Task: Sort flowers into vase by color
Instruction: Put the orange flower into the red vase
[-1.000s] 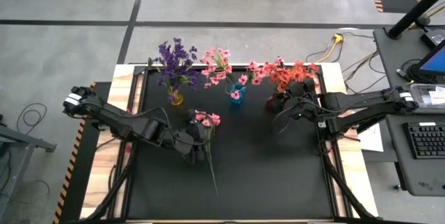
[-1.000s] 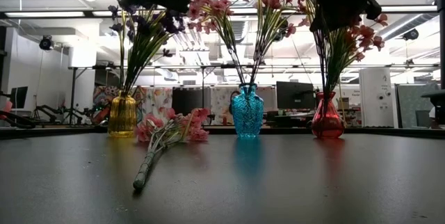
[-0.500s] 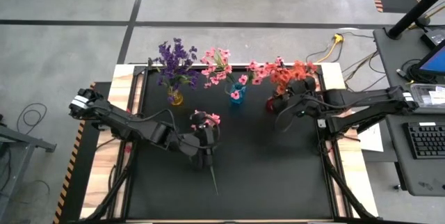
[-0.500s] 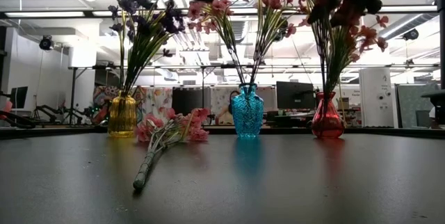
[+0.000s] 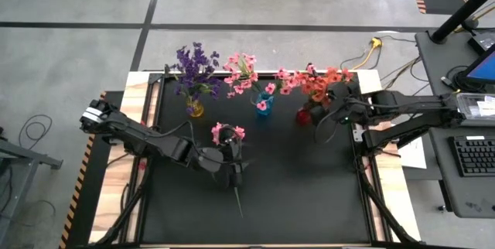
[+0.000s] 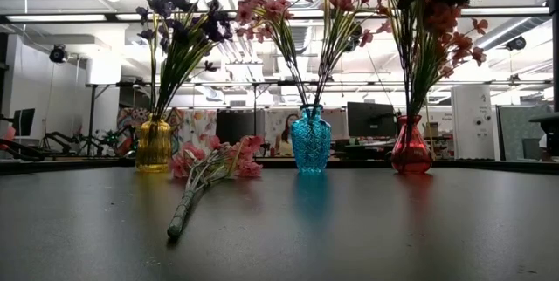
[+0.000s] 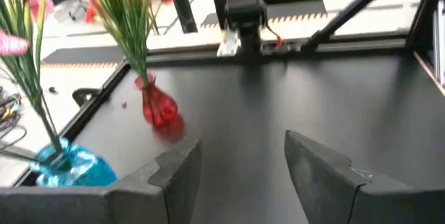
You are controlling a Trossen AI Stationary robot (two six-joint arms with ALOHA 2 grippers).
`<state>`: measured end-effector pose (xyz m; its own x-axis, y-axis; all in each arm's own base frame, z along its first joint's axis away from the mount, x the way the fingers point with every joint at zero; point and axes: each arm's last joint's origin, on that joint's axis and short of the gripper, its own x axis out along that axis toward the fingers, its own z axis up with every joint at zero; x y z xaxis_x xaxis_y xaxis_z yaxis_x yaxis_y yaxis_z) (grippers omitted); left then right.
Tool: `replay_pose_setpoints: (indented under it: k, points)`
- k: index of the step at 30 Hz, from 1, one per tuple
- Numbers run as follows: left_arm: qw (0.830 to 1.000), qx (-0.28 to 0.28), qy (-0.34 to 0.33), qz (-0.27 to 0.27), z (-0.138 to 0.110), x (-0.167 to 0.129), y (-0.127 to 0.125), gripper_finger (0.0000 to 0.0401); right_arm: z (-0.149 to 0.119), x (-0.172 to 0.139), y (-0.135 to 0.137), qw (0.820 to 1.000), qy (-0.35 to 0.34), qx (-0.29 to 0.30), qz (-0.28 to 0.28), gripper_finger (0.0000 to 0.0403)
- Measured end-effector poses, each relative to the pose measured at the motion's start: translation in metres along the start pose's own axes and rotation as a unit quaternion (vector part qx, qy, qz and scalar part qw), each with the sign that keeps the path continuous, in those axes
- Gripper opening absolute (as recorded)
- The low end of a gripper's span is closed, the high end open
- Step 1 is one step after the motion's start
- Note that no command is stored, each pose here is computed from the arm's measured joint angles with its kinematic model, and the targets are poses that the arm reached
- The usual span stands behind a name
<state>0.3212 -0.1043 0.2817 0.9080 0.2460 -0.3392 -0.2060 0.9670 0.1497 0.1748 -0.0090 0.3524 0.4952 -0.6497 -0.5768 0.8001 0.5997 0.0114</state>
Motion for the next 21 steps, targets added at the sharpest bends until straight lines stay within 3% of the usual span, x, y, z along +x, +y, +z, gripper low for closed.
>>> replay_pose_setpoints:
  k: [13, 21]
  points:
    - [0.985, 0.033, -0.161, 0.041, 0.005, 0.049, -0.009, 0.0249, 0.02, -0.026, -0.008, 0.997, 0.045, 0.011, 0.06, 0.0305]
    - [0.979, 0.028, -0.174, 0.107, -0.018, 0.084, -0.005, 0.0247, 0.03, -0.039, -0.015, 0.997, 0.044, 0.012, 0.064, 0.0306]
